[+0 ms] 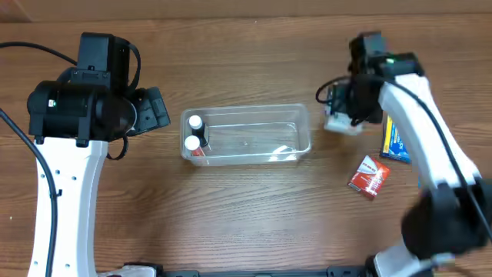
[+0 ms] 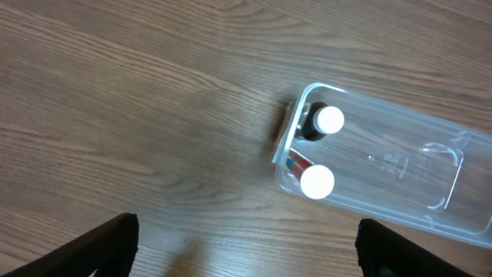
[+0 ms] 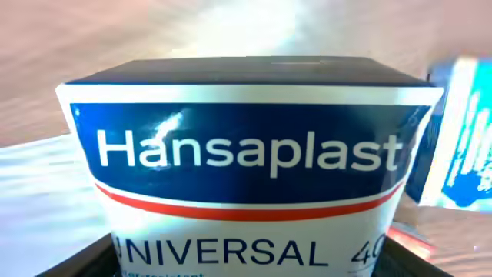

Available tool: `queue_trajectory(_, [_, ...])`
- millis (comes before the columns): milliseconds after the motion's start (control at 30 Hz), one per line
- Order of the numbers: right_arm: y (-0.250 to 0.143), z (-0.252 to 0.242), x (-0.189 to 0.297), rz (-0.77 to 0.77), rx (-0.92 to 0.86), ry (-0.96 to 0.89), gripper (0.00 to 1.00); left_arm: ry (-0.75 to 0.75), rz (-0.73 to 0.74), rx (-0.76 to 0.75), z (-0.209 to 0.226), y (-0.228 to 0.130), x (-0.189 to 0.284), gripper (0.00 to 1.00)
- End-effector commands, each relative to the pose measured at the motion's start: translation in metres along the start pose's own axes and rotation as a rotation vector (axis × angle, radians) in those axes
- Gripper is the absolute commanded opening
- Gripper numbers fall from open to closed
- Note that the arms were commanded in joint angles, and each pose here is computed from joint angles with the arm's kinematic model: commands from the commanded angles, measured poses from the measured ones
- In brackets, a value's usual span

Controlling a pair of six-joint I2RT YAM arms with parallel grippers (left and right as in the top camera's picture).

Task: Pack container
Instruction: 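Lower the Hansaplast box into the container's right end and release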

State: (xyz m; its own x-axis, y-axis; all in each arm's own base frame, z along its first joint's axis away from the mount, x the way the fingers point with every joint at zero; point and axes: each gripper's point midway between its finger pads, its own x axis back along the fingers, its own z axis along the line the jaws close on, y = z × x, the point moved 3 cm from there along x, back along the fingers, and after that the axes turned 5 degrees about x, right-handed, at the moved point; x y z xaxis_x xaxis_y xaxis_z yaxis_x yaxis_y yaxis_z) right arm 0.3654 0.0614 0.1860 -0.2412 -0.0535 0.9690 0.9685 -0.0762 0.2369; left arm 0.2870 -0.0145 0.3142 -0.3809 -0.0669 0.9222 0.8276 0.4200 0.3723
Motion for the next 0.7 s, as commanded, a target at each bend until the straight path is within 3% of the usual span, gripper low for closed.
queue_trajectory(0, [-0.013, 0.055, 0.067, -0.166, 0.182, 0.105, 0.77, 0.011, 0.005, 0.001, 0.002, 0.0, -0.003, 0.92])
queue_trajectory(67, [-0.027, 0.088, 0.071, -0.17, 0.265, 0.139, 0.77, 0.011, 0.005, 0.001, 0.002, 0.0, -0.003, 0.92])
queue_trajectory(200, [-0.038, 0.117, 0.029, -0.11, 0.218, 0.139, 0.77, 0.014, 0.009, 0.0, 0.002, -0.001, -0.003, 0.92])
queue_trajectory(433, [-0.054, 0.114, -0.056, 0.083, 0.215, 0.051, 0.78, 0.015, 0.011, -0.011, 0.003, -0.001, -0.003, 0.91])
queue_trajectory(567, [-0.053, 0.116, -0.07, 0.099, 0.215, 0.042, 0.79, 0.015, 0.01, -0.011, 0.003, -0.001, -0.003, 0.92])
queue_trajectory(667, [-0.052, 0.116, -0.07, 0.094, 0.215, 0.045, 0.86, 0.015, 0.01, -0.011, 0.002, -0.001, -0.003, 0.92])
